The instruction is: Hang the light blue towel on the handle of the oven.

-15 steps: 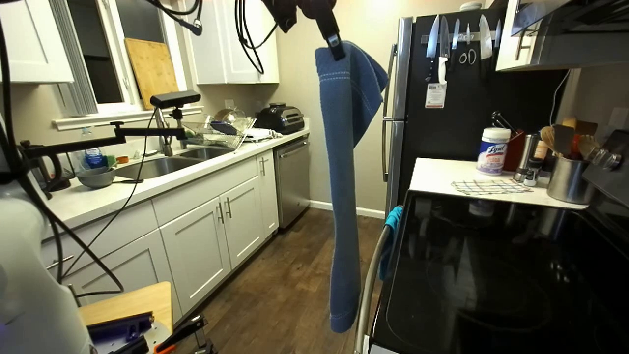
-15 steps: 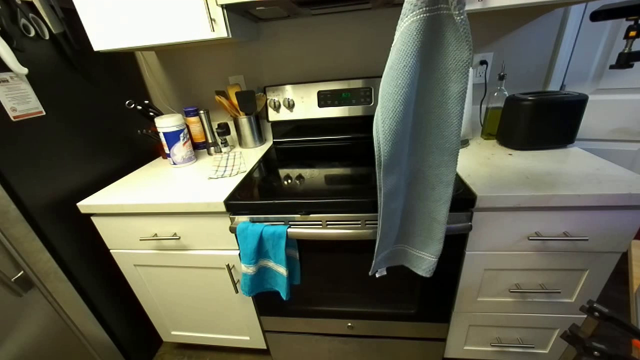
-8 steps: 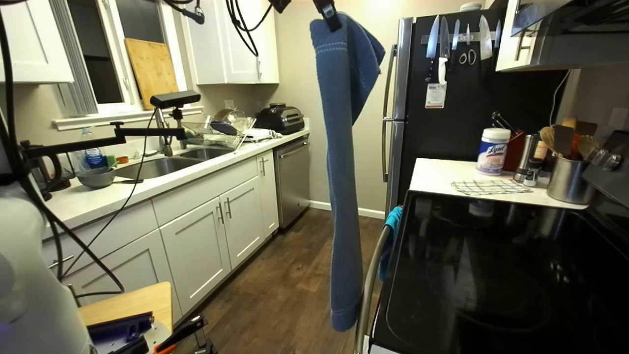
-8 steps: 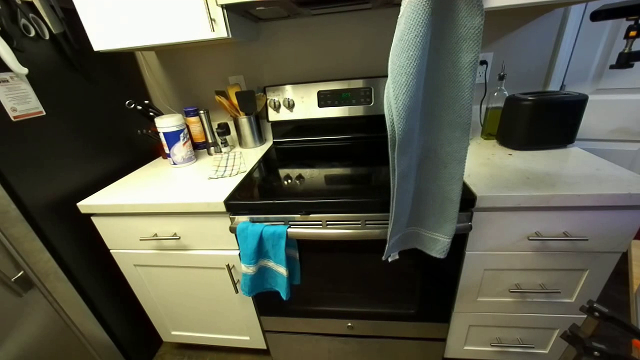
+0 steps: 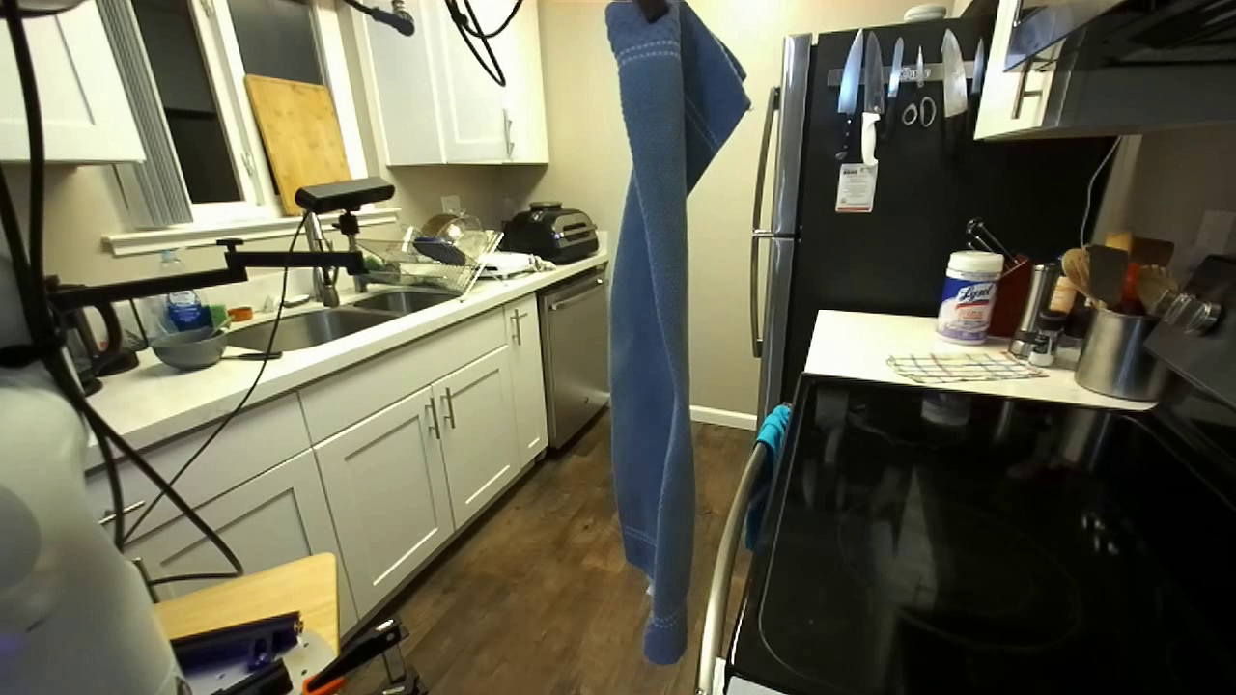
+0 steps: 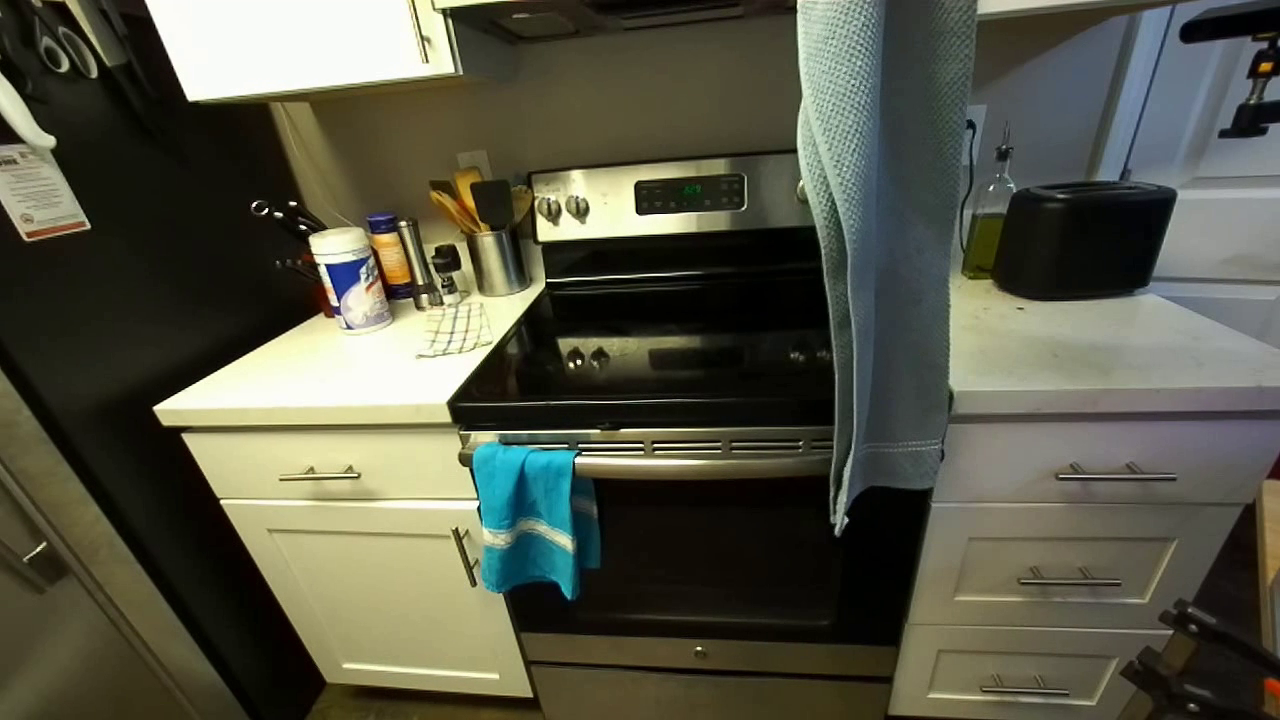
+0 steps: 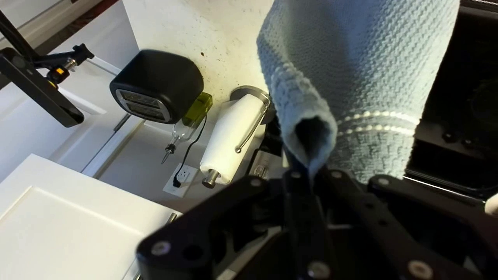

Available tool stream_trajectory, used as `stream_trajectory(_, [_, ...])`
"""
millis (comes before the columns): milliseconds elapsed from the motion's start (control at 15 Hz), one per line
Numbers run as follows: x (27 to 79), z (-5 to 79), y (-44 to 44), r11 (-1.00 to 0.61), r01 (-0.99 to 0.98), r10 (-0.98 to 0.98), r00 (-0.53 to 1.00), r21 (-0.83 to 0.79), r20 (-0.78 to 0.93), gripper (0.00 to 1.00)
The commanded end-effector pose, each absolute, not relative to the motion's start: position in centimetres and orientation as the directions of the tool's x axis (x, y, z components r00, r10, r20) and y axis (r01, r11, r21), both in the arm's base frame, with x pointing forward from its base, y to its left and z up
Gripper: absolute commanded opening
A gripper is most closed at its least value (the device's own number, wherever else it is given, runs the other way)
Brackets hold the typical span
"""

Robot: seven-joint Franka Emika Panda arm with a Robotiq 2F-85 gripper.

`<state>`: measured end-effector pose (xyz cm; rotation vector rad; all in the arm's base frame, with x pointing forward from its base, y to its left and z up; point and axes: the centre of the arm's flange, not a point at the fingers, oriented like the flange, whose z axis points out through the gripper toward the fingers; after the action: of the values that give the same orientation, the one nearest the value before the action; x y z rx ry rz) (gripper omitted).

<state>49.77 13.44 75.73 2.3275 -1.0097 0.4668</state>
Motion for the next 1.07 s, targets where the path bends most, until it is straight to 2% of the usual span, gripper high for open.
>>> stream_trajectory(0, [51.4, 77.1, 13.2, -0.550, -0.754, -0.552, 0.651, 0.360, 0.521, 0.01])
stream_trajectory(1000, [55.6, 80.5, 10.8, -0.507, -0.798, -0.556, 0.591, 0.325, 0.584, 0.01])
